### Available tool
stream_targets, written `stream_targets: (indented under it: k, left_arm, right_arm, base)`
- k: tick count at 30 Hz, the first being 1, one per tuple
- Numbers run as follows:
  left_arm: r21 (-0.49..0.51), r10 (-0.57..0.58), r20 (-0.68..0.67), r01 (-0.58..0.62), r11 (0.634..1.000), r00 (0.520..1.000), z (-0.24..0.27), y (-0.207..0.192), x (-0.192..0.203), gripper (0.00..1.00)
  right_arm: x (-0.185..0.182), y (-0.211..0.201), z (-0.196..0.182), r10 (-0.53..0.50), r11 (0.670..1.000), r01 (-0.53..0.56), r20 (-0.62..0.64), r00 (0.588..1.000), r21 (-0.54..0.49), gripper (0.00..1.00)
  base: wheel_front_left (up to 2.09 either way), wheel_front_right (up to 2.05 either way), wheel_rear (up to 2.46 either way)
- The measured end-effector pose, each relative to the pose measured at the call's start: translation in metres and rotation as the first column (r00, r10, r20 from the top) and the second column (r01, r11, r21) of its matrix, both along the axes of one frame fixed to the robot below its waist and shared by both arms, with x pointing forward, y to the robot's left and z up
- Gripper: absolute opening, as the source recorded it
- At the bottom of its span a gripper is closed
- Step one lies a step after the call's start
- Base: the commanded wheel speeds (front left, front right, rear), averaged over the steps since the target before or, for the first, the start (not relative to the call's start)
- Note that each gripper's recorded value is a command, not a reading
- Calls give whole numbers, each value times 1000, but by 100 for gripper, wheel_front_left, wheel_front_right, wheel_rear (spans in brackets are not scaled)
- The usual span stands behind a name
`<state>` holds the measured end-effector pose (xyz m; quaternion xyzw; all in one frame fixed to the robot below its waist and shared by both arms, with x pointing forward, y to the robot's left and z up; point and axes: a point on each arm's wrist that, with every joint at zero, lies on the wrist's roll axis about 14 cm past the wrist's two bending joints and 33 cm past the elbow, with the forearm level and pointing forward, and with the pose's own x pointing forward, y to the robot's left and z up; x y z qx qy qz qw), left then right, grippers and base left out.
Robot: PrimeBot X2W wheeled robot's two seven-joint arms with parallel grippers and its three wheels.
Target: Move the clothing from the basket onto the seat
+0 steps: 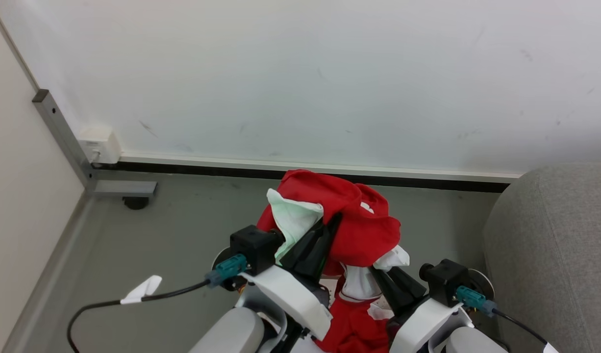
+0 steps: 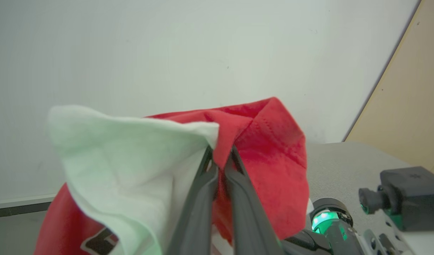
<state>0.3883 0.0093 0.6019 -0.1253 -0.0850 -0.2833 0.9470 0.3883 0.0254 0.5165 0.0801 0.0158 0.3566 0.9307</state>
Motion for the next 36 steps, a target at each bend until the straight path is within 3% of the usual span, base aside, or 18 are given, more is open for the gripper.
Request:
stream_targets:
  k: [9, 10, 11, 12, 13, 26, 31, 36]
  left_arm:
    - [0, -17, -6, 17, 1000, 1000, -2, -6, 2, 1]
    - [1, -20, -6, 20, 1000, 1000, -2, -7, 2, 31]
    - [2, -21, -5, 21, 1000, 1000, -2, -8, 2, 48]
    - [4, -24, -5, 24, 1000, 1000, -2, -9, 2, 88]
    - [6, -29, -5, 29, 1000, 1000, -2, -11, 2, 100]
    - [18, -144, -27, 145, 989, 989, -10, -50, 1, 100]
    - [12, -212, -20, 212, 977, 977, -11, -73, -2, 100]
    - [8, -297, 14, 297, 955, 955, -7, -101, -7, 100]
  right_arm:
    - [2, -12, 0, -39, 999, 39, -3, 999, 13, 0]
    - [3, -14, 1, -47, 999, 47, 0, 999, 15, 0]
    - [4, -17, 3, -56, 998, 56, 3, 998, 21, 0]
    - [5, -20, 5, -66, 998, 66, 7, 998, 26, 0]
    - [6, -23, 6, -75, 997, 75, 10, 997, 28, 0]
    - [16, -96, 19, -277, 960, 274, 51, 959, 61, 0]
    - [16, -141, 36, -384, 923, 378, 108, 917, 71, 0]
    - [10, -194, 62, -494, 869, 489, 200, 846, 77, 0]
  base:
    - [0, 0, 0]
    - [0, 0, 0]
    - [0, 0, 0]
    - [0, 0, 0]
    - [0, 0, 0]
    - [0, 0, 0]
    - [0, 0, 0]
    - [0, 0, 0]
